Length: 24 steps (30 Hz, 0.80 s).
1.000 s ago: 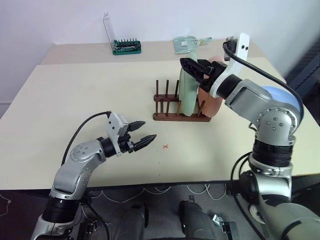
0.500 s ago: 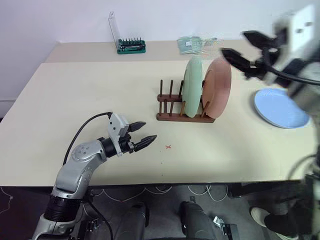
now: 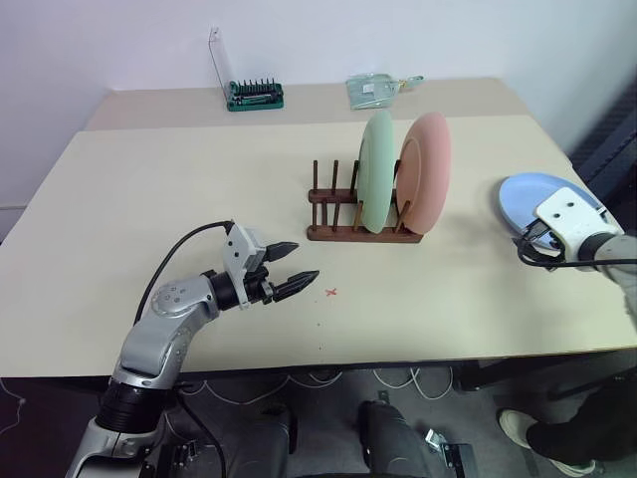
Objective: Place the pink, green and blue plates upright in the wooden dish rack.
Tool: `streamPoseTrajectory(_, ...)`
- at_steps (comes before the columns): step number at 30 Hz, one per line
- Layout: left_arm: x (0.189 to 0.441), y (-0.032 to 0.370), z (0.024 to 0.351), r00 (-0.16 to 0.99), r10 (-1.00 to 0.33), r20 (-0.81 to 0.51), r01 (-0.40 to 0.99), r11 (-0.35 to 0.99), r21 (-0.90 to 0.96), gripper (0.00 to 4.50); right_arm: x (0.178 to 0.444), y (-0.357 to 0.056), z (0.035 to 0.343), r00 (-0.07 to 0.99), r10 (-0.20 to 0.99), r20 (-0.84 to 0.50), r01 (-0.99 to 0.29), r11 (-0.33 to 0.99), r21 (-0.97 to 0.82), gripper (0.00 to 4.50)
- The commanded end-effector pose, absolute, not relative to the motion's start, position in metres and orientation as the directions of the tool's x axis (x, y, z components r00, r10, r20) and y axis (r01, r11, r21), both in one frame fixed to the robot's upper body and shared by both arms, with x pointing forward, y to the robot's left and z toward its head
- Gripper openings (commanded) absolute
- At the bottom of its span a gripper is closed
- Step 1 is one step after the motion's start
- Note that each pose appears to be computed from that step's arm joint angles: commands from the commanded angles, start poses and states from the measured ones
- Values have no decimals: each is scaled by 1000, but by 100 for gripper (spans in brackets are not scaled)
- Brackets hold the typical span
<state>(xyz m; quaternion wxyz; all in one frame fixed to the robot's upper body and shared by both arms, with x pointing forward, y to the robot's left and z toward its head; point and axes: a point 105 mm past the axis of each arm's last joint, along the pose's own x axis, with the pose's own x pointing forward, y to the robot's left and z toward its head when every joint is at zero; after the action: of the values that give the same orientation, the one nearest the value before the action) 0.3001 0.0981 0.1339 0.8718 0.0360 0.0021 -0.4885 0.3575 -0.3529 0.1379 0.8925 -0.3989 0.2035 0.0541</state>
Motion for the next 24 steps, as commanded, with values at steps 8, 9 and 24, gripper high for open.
streamPoseTrajectory(8,297,102,145,532,-846,-16,842,528,109,354,369,-384,118,904,-198,-378,-189,610,-769,317)
streamPoseTrajectory(9,297,102,145,534,-845,-16,841,529,108,354,369,-384,119,908,-195,-370,-192,591,-783,268)
streamPoseTrajectory(24,299,101,145,530,-848,-23,844,525,110,354,364,-291,335,924,69,376,273,571,-774,15)
